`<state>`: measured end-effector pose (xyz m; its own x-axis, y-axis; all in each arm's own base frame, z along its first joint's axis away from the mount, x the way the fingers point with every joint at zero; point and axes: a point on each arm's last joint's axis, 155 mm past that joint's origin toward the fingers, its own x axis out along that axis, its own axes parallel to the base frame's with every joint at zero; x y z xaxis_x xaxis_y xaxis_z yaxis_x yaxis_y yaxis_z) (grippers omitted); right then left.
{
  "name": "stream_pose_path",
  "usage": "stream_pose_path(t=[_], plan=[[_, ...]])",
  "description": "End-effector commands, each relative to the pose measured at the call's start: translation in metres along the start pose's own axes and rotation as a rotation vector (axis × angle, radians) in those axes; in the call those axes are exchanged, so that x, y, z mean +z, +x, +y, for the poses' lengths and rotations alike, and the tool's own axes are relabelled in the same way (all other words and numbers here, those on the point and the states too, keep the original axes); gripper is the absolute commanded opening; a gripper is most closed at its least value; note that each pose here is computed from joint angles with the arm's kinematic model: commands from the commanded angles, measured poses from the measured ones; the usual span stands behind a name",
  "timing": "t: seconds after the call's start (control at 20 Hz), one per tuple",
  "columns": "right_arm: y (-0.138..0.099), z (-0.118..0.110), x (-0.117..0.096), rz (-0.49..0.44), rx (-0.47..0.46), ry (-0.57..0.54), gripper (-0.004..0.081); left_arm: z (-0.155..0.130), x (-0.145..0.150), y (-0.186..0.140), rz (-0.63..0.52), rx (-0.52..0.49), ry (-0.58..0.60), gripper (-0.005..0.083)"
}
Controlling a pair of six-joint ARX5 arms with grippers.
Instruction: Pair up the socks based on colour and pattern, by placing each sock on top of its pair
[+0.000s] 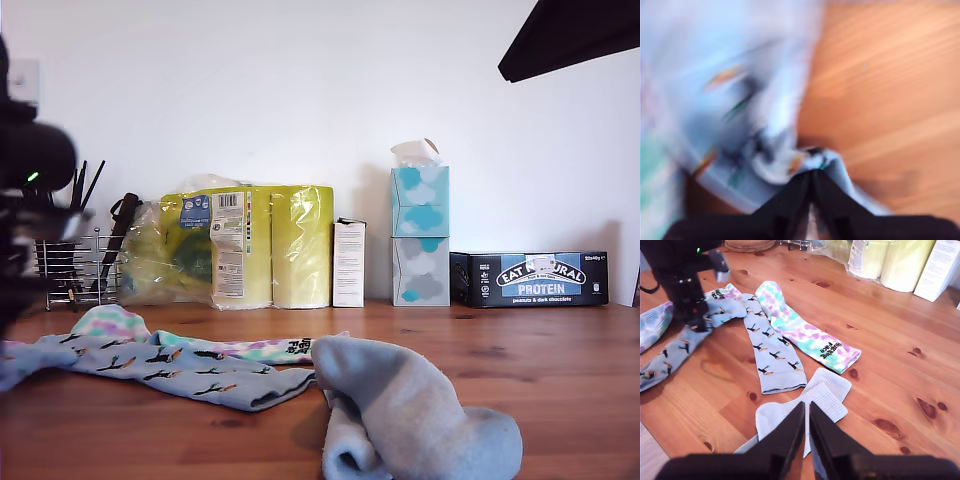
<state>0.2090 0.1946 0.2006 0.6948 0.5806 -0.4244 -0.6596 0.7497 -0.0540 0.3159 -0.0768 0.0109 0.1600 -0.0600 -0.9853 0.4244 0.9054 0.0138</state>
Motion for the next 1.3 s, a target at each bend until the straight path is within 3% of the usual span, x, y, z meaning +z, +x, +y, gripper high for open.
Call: stream_pose_path(t=[0.0, 0.35, 0.55, 0.75, 0.95, 1.25], plan=[[0.003, 0.000, -0.009, 0.021, 0.002, -0.004, -0.0012, -0.022, 0.032, -0.021, -0.144, -0.083, 0.027, -0.0019], [0.004, 0.001, -0.012, 0.034, 0.003, -0.006, -0.0012, -0.097, 0.095, -0.029, -0.375, -0.254, 0.106, -0.0019], [0.005, 0.000, -0.013, 0.040, 0.001, -0.007, -0.0012, -0.136, 0.103, -0.008, -0.378, -0.321, 0.139, -0.0019], [0.005, 0.001, -0.013, 0.040, 0.002, -0.007, -0.0012, -0.160, 0.090, 0.025, -0.295, -0.344, 0.157, -0.0019], [0.005, 0.001, -0.013, 0.040, 0.003, -0.006, -0.0012, -0.171, 0.070, 0.035, -0.212, -0.359, 0.150, -0.0019], [0.005, 0.001, -0.008, 0.020, 0.004, -0.004, -0.0012, -0.203, -0.011, 0.029, 0.097, -0.501, 0.207, -0.0019]])
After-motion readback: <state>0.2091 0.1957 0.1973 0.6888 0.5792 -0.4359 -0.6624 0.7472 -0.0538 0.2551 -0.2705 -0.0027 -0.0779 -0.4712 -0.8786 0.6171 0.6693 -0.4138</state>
